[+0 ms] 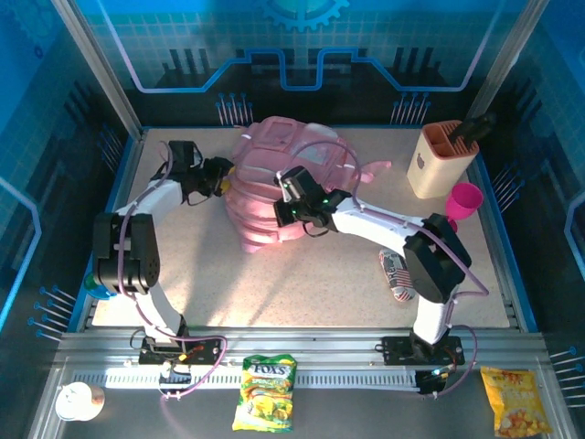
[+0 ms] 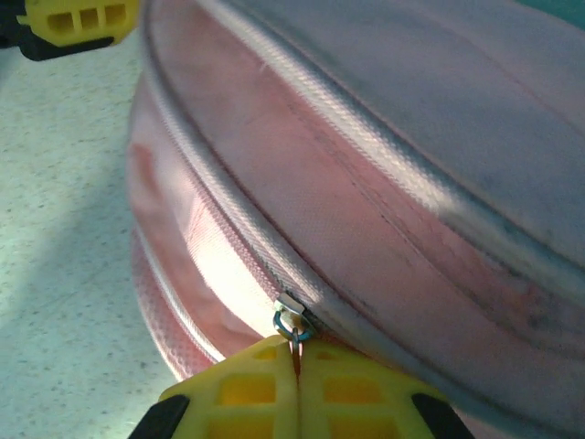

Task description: Pack the student bag

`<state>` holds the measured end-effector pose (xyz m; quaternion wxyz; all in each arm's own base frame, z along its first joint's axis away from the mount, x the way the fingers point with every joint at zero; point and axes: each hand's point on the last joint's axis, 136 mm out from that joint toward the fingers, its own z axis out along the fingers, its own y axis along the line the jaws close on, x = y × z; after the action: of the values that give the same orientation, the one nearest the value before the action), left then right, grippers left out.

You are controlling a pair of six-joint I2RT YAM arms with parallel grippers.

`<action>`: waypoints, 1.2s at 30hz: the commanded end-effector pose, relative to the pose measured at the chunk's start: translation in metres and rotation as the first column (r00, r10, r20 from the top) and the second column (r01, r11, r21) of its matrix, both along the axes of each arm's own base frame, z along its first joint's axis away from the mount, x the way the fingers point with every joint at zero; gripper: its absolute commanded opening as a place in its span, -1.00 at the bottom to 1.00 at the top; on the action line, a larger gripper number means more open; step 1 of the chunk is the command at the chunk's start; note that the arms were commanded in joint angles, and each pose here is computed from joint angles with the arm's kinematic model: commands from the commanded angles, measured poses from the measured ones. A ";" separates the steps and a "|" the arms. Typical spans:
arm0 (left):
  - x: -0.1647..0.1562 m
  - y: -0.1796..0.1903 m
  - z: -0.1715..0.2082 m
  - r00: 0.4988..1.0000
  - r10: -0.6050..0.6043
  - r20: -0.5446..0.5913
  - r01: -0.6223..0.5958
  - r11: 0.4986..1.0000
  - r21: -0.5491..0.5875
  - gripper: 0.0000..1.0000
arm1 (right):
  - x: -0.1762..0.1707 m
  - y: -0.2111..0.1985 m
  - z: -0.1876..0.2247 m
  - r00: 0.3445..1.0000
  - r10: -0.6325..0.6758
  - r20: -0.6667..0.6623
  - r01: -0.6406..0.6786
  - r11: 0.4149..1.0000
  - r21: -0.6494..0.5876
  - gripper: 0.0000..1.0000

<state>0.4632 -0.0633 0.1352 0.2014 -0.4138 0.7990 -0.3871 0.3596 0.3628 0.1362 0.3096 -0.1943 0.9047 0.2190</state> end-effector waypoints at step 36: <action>-0.045 -0.032 0.003 0.993 -0.003 -0.114 -0.005 0.997 -0.074 -1.00 | 0.004 -0.051 -0.029 0.999 -0.052 0.002 0.052 0.983 -0.174 -0.95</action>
<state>0.4061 -0.1120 0.1162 0.1006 -0.4522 0.7964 -0.3889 0.3517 0.3682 0.1121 0.2929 -0.2225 0.9066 0.2069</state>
